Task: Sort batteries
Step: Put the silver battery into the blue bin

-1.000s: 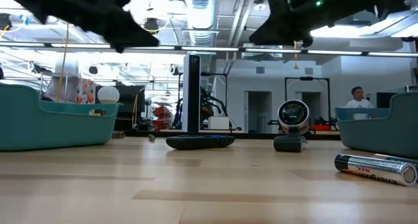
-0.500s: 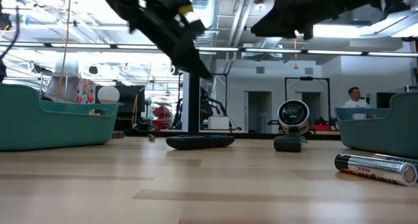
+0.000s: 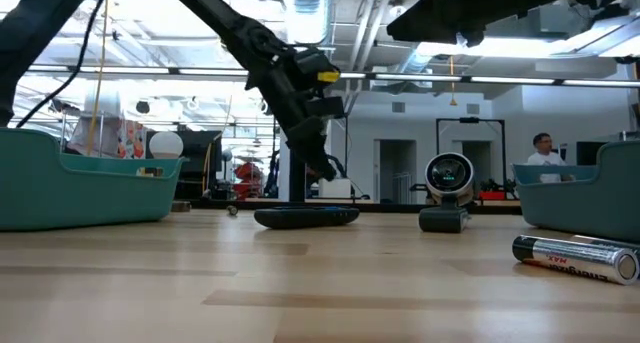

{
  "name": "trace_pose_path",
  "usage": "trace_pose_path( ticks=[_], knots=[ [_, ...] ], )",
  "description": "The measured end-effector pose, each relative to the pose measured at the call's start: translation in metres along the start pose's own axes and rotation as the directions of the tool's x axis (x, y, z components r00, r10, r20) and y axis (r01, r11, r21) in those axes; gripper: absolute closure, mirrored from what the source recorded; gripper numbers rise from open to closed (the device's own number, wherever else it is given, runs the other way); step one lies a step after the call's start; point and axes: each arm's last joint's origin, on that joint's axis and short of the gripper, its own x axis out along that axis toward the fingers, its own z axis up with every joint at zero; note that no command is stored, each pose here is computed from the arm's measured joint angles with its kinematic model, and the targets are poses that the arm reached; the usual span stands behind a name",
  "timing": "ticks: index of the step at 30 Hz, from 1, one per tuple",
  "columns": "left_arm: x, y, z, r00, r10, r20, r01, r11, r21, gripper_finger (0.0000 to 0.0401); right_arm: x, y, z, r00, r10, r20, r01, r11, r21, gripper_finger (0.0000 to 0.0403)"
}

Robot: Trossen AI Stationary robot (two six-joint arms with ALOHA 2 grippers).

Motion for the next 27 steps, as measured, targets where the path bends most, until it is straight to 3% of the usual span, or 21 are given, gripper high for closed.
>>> trace_pose_path(
  ticks=[6, 12, 17, 27],
  knots=[
    [0.015, 0.000, -0.002, 0.996, -0.076, -0.056, 0.077, 0.997, 0.019, 0.0341, 0.000, 0.000, 0.000, 1.000, 0.000, 0.000, 0.000, 1.000, -0.002, 0.0280],
    [0.033, 0.001, -0.008, 0.987, -0.102, -0.128, 0.105, 0.994, 0.020, 0.0306, 0.000, 0.000, 0.000, 1.000, -0.001, 0.000, 0.001, 1.000, -0.002, 0.0280],
    [0.032, 0.003, -0.006, 0.990, -0.089, -0.111, 0.092, 0.995, 0.023, 0.0277, 0.000, 0.000, 0.000, 1.000, 0.000, 0.000, 0.000, 1.000, 0.001, 0.0280],
    [0.028, 0.015, -0.017, 0.981, -0.095, -0.169, 0.100, 0.995, 0.021, 0.0274, 0.000, 0.000, 0.000, 1.000, 0.000, 0.000, 0.000, 1.000, 0.001, 0.0280]
  ],
)
